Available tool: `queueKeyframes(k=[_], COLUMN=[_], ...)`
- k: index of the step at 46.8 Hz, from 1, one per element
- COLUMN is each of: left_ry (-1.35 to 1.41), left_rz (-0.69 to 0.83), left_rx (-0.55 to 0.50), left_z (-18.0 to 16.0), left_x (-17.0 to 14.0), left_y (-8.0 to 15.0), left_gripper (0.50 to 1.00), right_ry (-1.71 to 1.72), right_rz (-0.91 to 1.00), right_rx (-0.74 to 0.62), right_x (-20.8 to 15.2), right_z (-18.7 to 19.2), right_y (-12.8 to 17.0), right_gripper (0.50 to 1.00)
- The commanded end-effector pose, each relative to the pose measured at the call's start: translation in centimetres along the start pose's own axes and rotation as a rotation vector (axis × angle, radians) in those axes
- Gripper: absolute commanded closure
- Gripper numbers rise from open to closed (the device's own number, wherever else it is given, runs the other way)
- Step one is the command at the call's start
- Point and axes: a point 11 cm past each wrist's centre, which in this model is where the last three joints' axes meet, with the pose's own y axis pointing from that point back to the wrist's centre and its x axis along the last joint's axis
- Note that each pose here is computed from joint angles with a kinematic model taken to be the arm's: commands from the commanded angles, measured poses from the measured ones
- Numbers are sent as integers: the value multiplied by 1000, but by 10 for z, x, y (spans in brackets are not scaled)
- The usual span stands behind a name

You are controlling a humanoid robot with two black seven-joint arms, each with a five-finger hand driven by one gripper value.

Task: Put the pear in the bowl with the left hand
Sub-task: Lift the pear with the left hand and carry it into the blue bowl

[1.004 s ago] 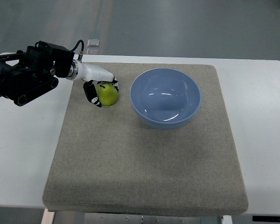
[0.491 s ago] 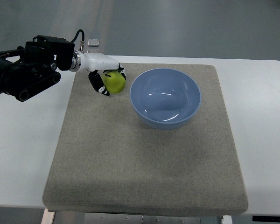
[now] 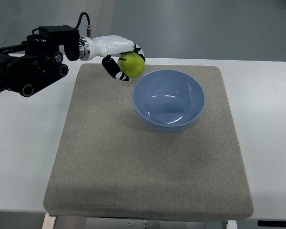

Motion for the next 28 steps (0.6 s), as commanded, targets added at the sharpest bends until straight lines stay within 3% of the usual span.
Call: queueKeyframes(k=[1,12,22,28], left_ry=[4,-11,-1,7], left_rz=[28,74,22,4], left_rx=[-40,-167,-258,-259], left_z=[14,58,95,97], left_x=[11,32,10,2], left_y=[-1,-3,-20,-22], left_gripper=[1000,1000,1000,1000], right_ry=[0,0,0,0], right_rz=[0,0,0,0], right_rx=[0,0,0,0], right_x=[0,0,0,0], right_z=[0,0,0,0], right_y=[0,0,0,0], right_gripper=[574,574,574,574])
